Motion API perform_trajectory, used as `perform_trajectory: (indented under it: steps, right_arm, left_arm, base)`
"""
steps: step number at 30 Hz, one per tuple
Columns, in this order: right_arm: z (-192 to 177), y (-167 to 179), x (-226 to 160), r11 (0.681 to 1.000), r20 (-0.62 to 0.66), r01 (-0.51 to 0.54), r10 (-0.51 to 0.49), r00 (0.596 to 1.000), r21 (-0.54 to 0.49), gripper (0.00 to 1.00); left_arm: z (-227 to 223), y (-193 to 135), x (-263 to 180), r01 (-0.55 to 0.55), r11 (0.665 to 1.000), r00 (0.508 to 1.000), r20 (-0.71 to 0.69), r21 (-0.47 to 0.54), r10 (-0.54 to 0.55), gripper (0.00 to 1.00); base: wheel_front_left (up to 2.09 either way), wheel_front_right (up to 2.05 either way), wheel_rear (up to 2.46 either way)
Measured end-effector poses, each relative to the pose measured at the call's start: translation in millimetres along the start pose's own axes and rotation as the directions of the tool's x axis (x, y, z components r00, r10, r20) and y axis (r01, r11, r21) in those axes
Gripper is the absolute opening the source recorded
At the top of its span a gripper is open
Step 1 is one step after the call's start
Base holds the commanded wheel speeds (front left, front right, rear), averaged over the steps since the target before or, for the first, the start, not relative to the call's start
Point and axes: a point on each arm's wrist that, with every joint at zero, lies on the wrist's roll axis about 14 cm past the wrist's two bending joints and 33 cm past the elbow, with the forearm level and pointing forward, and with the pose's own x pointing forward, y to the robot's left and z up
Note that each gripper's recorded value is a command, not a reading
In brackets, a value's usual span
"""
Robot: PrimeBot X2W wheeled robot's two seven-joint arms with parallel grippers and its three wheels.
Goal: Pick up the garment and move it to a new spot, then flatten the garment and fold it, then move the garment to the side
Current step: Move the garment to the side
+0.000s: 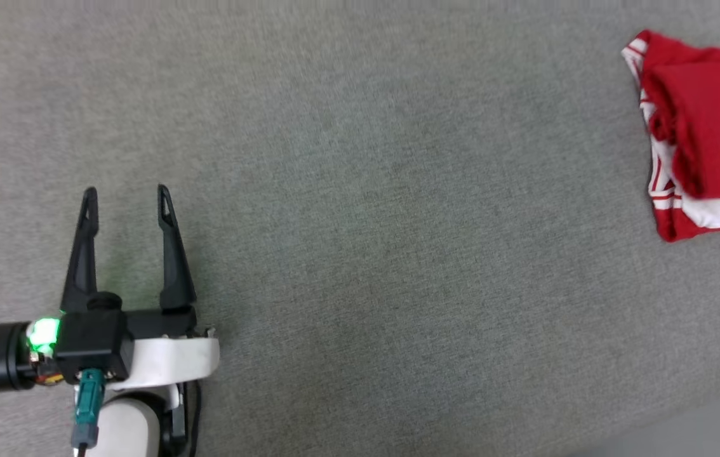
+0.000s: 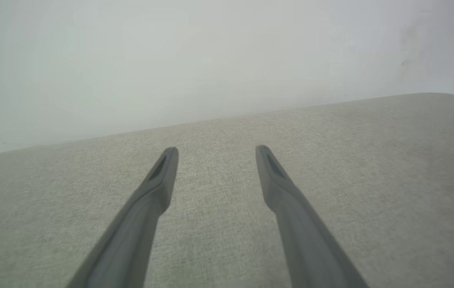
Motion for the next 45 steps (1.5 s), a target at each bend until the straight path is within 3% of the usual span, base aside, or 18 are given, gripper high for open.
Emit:
perform_trajectory:
  steps: [3,6,9,13,17,19,26,35,45]
  right_arm:
    - [40.0,-8.9,-13.8,1.0,0.196,0.023,-0.025,0.98,0.015,1.0]
    - [80.0,-6.8,-31.8,1.0,0.39,0.023,-0.029,0.92,0.022,1.0]
    - [114.7,6.9,-52.3,0.999,0.553,-0.01,-0.014,0.833,0.041,1.0]
    - [142.9,44.1,-76.9,0.993,0.682,-0.099,0.032,0.731,0.06,1.0]
    - [173.0,88.4,-114.9,0.976,0.803,-0.205,0.061,0.593,0.078,1.0]
    - [171.2,114.3,-130.0,0.963,0.828,-0.257,0.078,0.555,0.082,1.0]
    - [147.8,171.1,-163.9,0.915,0.849,-0.384,0.1,0.518,0.126,1.0]
    - [94.5,198.3,-179.2,0.863,0.803,-0.447,0.084,0.59,0.237,1.0]
    - [56.5,205.4,-203.5,0.846,0.774,-0.445,0.062,0.63,0.293,1.0]
  left_arm:
    - [15.5,3.7,-10.7,-0.019,1.0,1.0,0.014,0.003,0.019,1.0]
    - [30.3,9.2,-23.5,-0.044,0.999,0.999,0.027,0.012,0.044,1.0]
    - [43.9,17.7,-37.4,-0.075,0.997,0.996,0.04,0.022,0.074,1.0]
    - [60.1,29.2,-56.1,-0.119,0.992,0.991,0.058,0.039,0.117,1.0]
    - [73.9,39.6,-73.6,-0.16,0.986,0.985,0.077,0.047,0.156,1.0]
    - [79.1,43.6,-82.2,-0.172,0.984,0.982,0.082,0.05,0.167,1.0]
    - [93.6,56.2,-107.4,-0.215,0.975,0.973,0.104,0.065,0.207,1.0]
    - [92.8,62.4,-133.3,-0.236,0.969,0.97,0.086,0.072,0.23,1.0]
    - [88.5,60.9,-153.5,-0.229,0.972,0.972,0.062,0.059,0.226,1.0]
  base:
    - [0.0,0.0,0.0]
    - [0.0,0.0,0.0]
    - [0.0,0.0,0.0]
    - [0.0,0.0,0.0]
    - [0.0,0.0,0.0]
    - [0.0,0.0,0.0]
    - [0.0,0.0,0.0]
    - [0.0,0.0,0.0]
    - [0.0,0.0,0.0]
